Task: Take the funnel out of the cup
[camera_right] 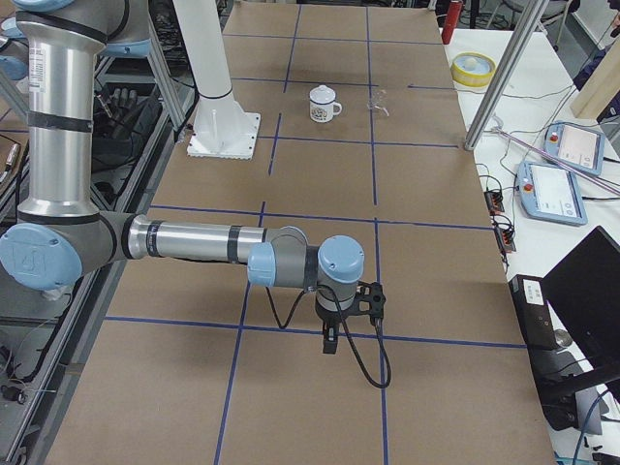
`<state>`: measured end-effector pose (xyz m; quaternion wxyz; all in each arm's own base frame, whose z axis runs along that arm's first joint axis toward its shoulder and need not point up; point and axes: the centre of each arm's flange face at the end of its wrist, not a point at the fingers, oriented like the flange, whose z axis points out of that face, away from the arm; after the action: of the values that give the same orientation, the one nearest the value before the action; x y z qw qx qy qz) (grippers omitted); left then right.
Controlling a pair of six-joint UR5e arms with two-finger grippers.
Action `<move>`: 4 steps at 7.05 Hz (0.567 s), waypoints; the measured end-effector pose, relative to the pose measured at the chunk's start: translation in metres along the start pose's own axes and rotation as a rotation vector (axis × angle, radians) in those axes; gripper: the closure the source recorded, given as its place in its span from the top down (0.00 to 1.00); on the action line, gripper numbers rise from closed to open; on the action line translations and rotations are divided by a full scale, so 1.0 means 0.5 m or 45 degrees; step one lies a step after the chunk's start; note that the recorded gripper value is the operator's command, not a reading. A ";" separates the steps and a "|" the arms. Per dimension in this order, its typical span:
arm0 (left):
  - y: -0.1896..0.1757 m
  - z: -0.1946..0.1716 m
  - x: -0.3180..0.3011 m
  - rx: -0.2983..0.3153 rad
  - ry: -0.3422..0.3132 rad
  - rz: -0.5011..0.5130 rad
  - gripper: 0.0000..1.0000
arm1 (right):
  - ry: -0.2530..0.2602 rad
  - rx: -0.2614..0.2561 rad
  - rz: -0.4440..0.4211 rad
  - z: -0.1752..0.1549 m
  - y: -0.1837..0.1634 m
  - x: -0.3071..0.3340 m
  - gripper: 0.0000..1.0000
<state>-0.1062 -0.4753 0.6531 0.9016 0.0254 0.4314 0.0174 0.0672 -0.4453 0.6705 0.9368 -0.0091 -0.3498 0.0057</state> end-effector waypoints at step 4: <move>0.005 0.004 -0.019 0.029 -0.113 0.054 1.00 | 0.000 0.000 0.000 0.000 0.000 0.000 1.00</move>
<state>-0.1109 -0.4732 0.6620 0.9190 0.0455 0.3904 0.0307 0.0671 -0.4453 0.6705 0.9368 -0.0091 -0.3498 0.0057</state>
